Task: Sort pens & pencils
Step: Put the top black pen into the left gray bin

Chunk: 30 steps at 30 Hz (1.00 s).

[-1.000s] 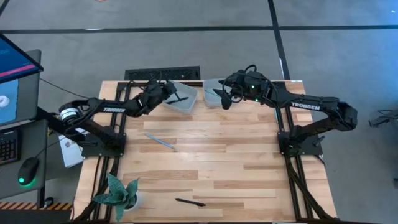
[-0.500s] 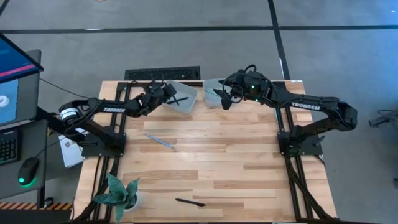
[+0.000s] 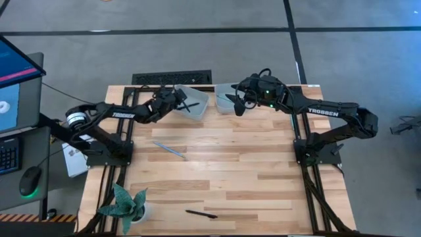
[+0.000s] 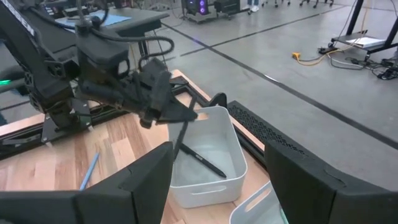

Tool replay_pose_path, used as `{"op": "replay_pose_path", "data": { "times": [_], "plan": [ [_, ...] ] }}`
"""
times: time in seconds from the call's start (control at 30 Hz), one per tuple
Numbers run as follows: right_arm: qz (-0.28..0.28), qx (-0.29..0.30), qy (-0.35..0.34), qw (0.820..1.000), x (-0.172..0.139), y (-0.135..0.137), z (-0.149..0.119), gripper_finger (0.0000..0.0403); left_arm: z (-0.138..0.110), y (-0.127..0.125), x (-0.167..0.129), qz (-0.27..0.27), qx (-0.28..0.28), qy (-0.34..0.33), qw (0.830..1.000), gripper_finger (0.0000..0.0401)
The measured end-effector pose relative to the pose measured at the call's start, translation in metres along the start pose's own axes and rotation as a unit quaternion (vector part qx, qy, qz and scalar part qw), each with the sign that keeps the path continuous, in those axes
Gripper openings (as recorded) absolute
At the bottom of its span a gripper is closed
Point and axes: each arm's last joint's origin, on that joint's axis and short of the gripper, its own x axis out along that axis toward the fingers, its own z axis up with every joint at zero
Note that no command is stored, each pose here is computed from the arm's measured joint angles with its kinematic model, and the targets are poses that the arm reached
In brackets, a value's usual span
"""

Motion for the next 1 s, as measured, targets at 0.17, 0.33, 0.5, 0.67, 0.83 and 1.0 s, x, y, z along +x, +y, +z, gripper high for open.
{"op": "replay_pose_path", "data": {
  "times": [0.17, 0.33, 0.5, 0.67, 0.83, 1.0],
  "plan": [
    [0.000, 0.000, 0.001, 1.000, 0.000, 0.000, 0.000, 0.0276, -0.018, -0.015, 0.026, -0.025, 0.002, 0.027, 0.999, 0.0041],
    [-0.001, 0.000, 0.012, 1.000, 0.000, 0.000, -0.002, 0.0276, -0.027, -0.021, 0.045, -0.026, 0.002, 0.047, 0.999, 0.0041],
    [-0.001, 0.000, 0.015, 1.000, 0.000, 0.000, -0.003, 0.0276, -0.029, -0.019, 0.048, -0.022, -0.002, 0.060, 0.998, 0.0041],
    [-0.001, 0.000, 0.015, 1.000, 0.000, 0.000, -0.003, 0.0276, -0.028, -0.019, 0.048, -0.017, -0.037, 0.045, 0.998, 0.0041],
    [-0.001, 0.000, 0.015, 1.000, 0.000, 0.000, -0.003, 0.0276, -0.028, -0.019, 0.049, -0.016, -0.051, 0.043, 0.998, 0.0041],
    [-0.001, 0.000, 0.015, 1.000, 0.000, 0.000, -0.003, 0.0276, -0.027, -0.019, 0.049, -0.015, -0.065, 0.036, 0.997, 0.0041]
  ]
}}
